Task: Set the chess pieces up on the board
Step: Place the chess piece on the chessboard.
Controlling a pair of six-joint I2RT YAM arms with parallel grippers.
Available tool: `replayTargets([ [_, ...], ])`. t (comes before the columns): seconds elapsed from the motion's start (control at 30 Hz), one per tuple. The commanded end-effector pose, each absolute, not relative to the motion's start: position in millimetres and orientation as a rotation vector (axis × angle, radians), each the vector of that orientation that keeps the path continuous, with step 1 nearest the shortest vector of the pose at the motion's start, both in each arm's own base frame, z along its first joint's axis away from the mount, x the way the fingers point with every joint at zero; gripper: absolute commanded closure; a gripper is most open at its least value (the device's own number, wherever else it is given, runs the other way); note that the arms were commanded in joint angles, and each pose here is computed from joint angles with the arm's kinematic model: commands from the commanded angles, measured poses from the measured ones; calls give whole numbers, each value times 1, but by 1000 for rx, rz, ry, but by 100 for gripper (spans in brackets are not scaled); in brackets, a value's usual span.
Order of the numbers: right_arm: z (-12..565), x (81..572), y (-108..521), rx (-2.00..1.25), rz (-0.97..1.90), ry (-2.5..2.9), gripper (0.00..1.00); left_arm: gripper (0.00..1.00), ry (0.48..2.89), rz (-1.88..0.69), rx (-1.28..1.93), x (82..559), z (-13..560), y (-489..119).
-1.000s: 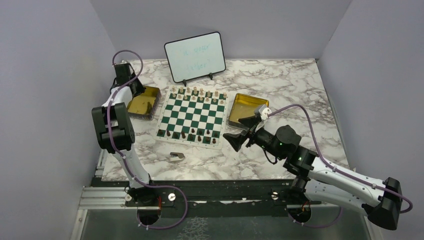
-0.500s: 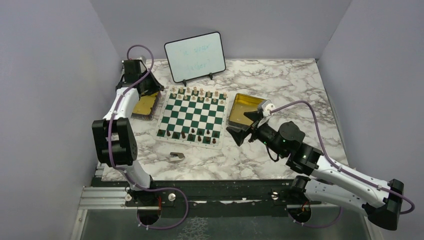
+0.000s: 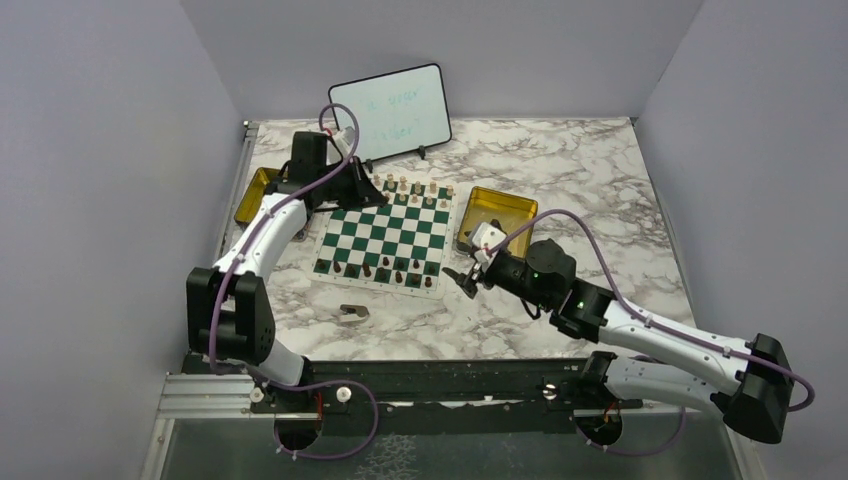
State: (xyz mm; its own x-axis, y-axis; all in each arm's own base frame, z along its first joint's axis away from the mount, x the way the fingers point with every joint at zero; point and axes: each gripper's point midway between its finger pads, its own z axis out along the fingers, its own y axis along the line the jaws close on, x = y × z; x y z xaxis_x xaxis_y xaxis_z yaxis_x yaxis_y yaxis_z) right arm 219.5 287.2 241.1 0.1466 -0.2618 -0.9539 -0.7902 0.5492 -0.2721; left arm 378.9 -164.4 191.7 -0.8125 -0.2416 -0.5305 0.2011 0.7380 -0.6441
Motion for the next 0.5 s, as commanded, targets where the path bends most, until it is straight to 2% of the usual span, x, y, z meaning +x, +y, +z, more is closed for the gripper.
replayTargets([
  [0.0, 241, 209, 301, -1151, 465, 1246, 23, 94, 2318, -1132, 129, 333, 209, -196],
  [0.1, 240, 206, 304, -1197, 453, 1181, 34, 94, 2326, -1192, 205, 309, 209, -213],
  [0.17, 237, 204, 308, -1251, 442, 1139, 36, 94, 2331, -1225, 252, 295, 208, -222],
  [0.47, 216, 204, 319, -1449, 363, 1040, 33, 94, 2346, -1399, 480, 232, 208, -262],
])
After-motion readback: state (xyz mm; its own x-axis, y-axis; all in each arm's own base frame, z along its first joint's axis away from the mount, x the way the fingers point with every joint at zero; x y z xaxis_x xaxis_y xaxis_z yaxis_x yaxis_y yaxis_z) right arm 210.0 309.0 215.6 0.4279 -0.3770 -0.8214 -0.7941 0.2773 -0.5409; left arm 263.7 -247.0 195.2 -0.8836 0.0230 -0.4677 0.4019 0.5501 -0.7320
